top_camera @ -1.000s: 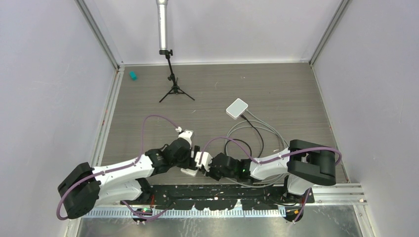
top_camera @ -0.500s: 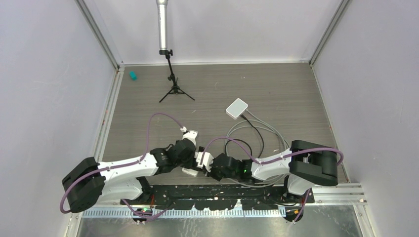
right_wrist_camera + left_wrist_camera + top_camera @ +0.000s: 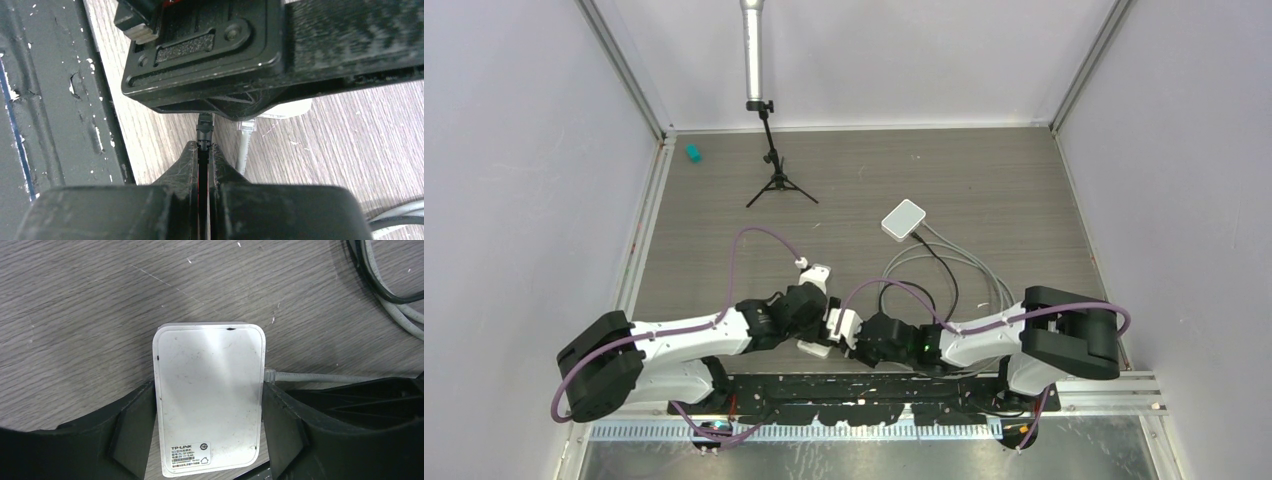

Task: Insert the plug into the switch port
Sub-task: Insert the connector into the switch port, then move the switch port to the center of the board.

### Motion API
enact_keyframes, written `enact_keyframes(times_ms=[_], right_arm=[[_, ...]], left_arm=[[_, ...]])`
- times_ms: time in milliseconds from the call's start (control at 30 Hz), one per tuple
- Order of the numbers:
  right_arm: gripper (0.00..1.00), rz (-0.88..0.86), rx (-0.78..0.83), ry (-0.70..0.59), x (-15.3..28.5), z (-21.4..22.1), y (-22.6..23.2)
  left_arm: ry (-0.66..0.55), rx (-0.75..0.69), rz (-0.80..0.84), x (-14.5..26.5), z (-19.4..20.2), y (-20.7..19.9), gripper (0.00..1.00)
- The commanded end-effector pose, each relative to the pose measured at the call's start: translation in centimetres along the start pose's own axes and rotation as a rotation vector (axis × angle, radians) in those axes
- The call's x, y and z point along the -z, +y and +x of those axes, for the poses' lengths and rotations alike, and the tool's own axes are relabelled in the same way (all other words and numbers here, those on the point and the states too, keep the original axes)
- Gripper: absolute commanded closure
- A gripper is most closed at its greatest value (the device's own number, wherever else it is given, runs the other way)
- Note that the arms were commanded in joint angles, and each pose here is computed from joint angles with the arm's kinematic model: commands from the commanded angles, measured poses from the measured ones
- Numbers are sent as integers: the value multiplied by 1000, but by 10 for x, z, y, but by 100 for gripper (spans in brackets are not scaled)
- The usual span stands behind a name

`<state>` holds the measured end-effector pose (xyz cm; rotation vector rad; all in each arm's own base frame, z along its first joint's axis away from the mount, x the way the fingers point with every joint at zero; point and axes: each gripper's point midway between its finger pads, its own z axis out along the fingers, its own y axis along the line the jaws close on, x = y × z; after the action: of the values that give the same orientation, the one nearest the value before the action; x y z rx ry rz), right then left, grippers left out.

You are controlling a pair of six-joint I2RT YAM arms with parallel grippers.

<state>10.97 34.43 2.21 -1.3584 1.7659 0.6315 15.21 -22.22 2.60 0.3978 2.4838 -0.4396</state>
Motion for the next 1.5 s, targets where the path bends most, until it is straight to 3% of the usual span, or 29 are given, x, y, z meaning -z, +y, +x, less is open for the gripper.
enact_keyframes(times_ms=[0,367,733,967,1300,1467], right_arm=[[100,12,-19,-14,12,-4,-1],[100,62,-32,-25,18,-5,-10],[100,235,-77,-166,5,-43,-45],[100,232,-114,-264,7,-66,-55],[100,83,1,-278,3,-68,-32],[79,31,41,-149,9,-46,-23]], left_arm=[[36,-18,-76,2,11,17,47],[49,1,-78,2,15,17,48],[88,58,26,-4,43,-20,49],[100,95,71,-8,58,-38,49],[45,100,107,-9,48,-43,45],[16,75,76,-10,27,-30,40]])
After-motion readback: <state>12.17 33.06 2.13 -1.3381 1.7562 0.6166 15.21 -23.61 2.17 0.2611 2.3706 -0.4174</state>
